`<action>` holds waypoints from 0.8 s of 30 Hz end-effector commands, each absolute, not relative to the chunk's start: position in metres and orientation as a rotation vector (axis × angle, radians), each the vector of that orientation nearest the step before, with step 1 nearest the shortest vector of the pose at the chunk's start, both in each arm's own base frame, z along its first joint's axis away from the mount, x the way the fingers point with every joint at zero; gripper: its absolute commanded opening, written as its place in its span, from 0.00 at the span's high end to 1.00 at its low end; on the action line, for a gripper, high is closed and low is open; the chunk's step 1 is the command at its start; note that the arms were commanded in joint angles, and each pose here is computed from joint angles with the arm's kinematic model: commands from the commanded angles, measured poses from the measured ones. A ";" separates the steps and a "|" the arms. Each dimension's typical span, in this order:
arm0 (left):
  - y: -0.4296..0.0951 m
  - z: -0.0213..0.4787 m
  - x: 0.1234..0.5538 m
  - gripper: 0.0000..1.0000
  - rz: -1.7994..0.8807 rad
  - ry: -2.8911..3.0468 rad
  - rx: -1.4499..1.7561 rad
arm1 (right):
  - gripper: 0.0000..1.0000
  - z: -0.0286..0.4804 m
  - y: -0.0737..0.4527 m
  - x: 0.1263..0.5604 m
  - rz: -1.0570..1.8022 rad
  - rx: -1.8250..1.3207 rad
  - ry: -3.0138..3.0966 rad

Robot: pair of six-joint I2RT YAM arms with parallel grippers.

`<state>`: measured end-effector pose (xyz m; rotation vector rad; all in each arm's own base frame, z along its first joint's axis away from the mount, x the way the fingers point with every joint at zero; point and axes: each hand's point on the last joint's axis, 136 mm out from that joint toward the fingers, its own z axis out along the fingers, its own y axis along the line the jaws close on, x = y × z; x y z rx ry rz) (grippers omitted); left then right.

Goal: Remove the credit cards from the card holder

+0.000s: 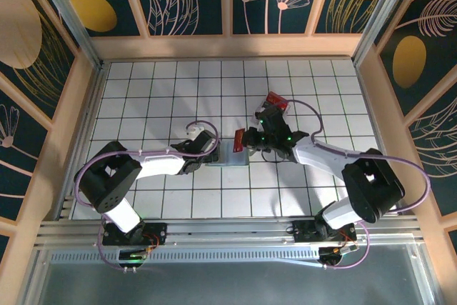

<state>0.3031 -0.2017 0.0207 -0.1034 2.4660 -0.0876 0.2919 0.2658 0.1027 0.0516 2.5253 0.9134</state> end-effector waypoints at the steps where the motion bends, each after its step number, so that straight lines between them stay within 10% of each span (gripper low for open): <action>1: -0.175 0.013 0.300 0.01 0.090 2.502 -0.055 | 1.00 0.120 0.241 0.309 0.684 -0.010 2.499; 24: -0.185 0.057 0.313 0.01 -0.063 2.433 -0.104 | 1.00 0.186 0.162 0.424 -0.017 -0.599 2.190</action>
